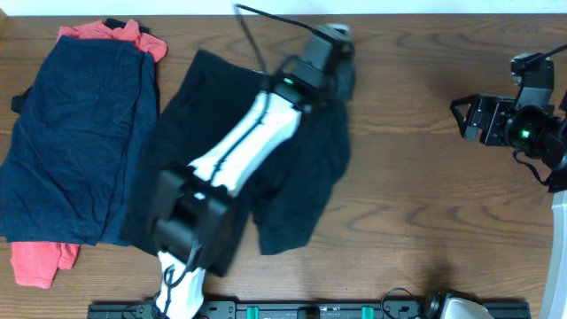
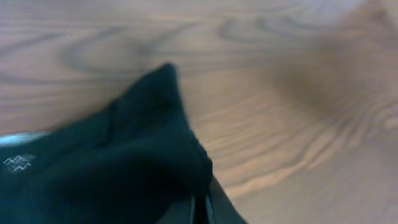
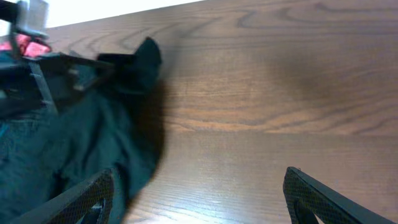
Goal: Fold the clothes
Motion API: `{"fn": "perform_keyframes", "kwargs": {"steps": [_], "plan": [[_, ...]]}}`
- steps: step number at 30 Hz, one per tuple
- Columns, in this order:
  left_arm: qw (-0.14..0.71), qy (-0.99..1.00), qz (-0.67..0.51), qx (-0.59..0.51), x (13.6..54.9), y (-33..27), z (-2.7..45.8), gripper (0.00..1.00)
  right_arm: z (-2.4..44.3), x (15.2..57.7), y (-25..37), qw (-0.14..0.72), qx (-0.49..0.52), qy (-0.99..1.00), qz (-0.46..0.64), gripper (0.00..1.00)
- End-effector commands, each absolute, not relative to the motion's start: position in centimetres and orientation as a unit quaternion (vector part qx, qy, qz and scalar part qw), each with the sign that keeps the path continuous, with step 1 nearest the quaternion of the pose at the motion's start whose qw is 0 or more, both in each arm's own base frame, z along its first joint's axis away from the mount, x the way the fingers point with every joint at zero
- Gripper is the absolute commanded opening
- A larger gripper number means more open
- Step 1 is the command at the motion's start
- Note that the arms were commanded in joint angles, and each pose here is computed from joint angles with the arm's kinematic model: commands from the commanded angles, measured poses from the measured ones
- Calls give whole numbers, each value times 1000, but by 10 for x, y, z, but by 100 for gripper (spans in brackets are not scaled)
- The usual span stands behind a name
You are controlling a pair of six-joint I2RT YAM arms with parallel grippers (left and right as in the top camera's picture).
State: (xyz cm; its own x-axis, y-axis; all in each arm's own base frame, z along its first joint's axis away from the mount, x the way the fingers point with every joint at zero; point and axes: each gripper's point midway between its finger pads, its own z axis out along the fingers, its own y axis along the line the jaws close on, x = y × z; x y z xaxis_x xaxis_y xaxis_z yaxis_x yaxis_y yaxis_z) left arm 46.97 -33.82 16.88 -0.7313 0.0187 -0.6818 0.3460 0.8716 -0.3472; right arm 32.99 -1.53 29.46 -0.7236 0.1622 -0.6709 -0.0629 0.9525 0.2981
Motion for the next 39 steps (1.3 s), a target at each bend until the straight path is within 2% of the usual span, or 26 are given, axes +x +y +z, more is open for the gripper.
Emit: {"fn": "perform_keyframes", "kwargs": {"steps": [1,13,16,17,18,23,30,34,39], "plan": [[366,883,-281,86,469,-369,181,6,297,329,-23,374,33,916,142,85],[443,816,-366,62,483,-401,267,6,297,329,-27,375,39,916,137,86],[446,815,-362,70,482,-400,271,76,297,329,-27,375,38,916,137,87],[445,820,-351,79,480,-396,270,92,297,329,-27,375,38,916,137,87],[442,826,-337,91,477,-390,269,98,297,329,-27,375,38,916,137,87],[424,857,-267,119,467,-341,273,98,297,329,-26,375,38,916,138,88],[383,903,-189,48,451,-210,298,98,284,328,-11,344,25,922,177,86],[330,933,-143,-18,440,-136,282,98,248,322,14,272,3,942,196,83],[268,955,-108,-64,428,-88,250,98,194,307,26,181,8,969,169,83]]}}
